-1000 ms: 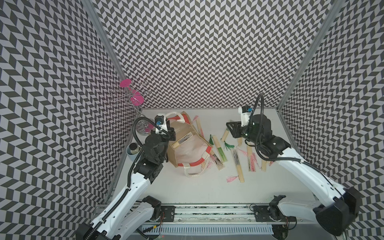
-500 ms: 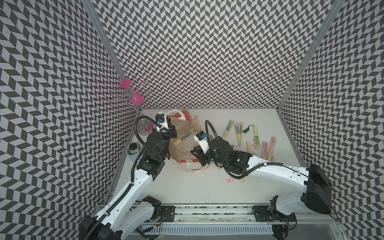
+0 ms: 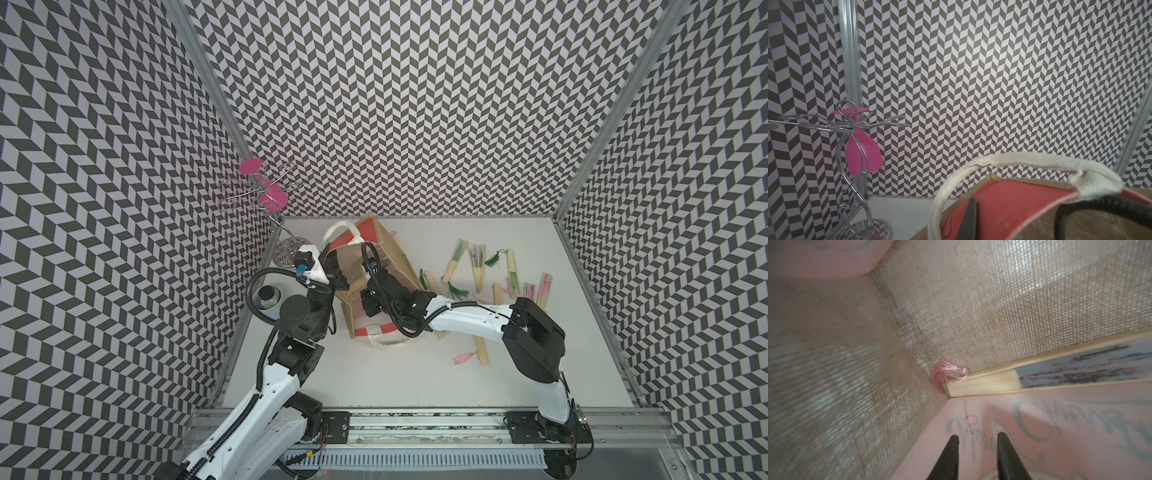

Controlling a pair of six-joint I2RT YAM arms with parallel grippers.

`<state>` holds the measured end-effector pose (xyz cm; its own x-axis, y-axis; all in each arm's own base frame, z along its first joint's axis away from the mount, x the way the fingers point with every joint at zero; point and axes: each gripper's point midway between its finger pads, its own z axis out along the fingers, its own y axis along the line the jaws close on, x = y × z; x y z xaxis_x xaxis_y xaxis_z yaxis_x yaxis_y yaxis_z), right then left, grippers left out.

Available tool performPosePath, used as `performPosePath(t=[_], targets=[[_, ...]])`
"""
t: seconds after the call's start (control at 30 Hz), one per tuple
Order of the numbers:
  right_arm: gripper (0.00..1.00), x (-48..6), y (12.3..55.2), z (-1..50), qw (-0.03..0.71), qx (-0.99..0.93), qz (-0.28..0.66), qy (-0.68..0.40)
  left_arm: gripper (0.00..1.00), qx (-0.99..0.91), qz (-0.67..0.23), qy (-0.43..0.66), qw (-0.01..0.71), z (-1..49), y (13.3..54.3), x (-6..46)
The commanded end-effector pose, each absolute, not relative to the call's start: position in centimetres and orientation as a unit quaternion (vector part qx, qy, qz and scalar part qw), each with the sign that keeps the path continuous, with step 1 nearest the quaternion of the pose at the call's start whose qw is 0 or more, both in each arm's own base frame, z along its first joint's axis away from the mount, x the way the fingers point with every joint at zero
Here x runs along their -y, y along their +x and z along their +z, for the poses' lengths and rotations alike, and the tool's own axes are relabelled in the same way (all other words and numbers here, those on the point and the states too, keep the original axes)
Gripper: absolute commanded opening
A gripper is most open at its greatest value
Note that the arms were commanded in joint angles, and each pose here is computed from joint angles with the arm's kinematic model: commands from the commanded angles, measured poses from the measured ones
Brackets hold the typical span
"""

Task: Take out the folding fans from the tote bags
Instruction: Pick up the folding fan from the canvas bag.

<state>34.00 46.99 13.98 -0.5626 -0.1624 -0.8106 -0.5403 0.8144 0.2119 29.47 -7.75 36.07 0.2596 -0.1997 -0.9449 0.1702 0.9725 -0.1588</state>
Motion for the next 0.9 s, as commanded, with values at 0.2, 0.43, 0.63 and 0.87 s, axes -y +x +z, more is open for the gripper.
performPosePath(t=[0.2,0.43,0.63,0.87], targets=[[0.49,-45.4,40.4,19.3,0.456,-0.824,0.328,-0.075,0.0,-0.418,-0.216,0.003,0.882,41.3,20.8,6.7],[0.56,-44.0,41.5,25.0,0.508,-0.755,0.408,-0.069,0.0,-0.354,-0.271,0.084,0.891,40.9,16.2,8.5],[0.62,-41.6,43.8,26.7,0.52,-0.736,0.432,-0.028,0.0,-0.316,-0.3,0.116,0.893,40.9,13.1,8.8],[0.6,-40.8,45.2,30.9,0.541,-0.671,0.507,-0.013,0.0,-0.289,-0.345,0.307,0.838,41.5,9.4,14.3]])
